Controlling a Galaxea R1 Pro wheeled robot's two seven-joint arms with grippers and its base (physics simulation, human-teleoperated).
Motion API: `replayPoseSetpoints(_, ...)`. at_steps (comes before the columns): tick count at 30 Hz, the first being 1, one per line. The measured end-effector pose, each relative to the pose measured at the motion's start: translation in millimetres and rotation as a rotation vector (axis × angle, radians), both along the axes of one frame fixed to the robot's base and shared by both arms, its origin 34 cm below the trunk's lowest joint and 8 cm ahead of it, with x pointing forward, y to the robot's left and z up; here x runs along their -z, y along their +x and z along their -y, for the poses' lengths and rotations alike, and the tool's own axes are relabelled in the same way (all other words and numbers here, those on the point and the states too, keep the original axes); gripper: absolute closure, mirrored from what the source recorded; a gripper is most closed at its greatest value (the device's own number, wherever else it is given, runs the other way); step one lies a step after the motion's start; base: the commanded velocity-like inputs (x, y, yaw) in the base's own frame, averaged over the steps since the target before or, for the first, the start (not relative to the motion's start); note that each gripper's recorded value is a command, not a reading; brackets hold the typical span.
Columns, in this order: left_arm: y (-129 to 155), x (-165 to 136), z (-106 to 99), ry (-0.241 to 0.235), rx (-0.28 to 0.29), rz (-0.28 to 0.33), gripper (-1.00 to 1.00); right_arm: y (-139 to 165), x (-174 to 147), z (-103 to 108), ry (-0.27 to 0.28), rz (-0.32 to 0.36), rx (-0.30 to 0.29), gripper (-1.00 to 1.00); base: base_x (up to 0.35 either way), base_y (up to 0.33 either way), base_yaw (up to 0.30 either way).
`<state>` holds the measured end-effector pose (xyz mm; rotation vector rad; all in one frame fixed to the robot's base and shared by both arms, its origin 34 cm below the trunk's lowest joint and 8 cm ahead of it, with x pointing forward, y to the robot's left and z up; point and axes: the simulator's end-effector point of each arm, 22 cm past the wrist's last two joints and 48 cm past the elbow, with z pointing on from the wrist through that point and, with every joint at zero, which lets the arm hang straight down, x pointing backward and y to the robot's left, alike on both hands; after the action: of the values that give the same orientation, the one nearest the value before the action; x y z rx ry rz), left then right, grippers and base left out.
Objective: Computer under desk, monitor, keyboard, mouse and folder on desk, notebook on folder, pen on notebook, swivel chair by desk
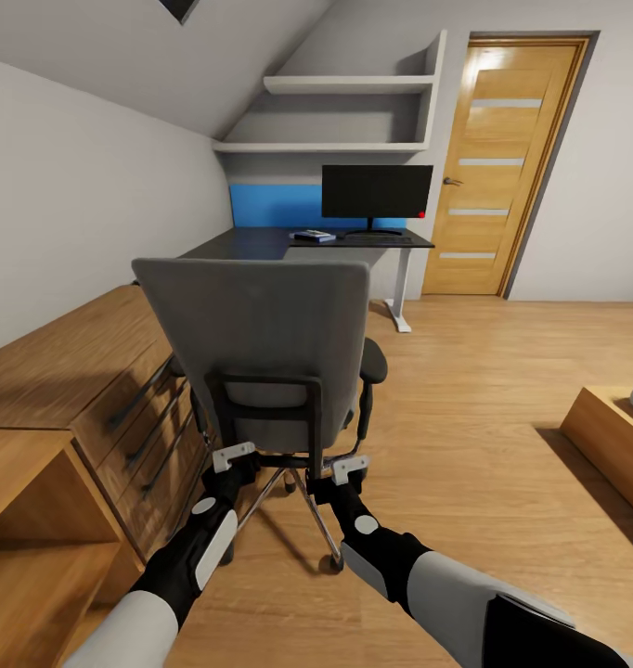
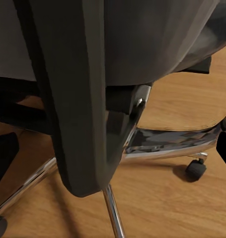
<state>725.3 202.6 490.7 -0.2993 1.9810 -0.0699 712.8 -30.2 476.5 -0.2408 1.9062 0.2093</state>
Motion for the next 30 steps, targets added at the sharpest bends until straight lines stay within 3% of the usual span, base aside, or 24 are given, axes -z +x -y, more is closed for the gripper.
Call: replayPoseSetpoints(30,0.5,-3.6,0.5,-0.001,0.002,0.006,-1.00,0.8,-3.8,0.2,0.001,0.006,0.004,-1.00,0.045,0.000,-0.045)
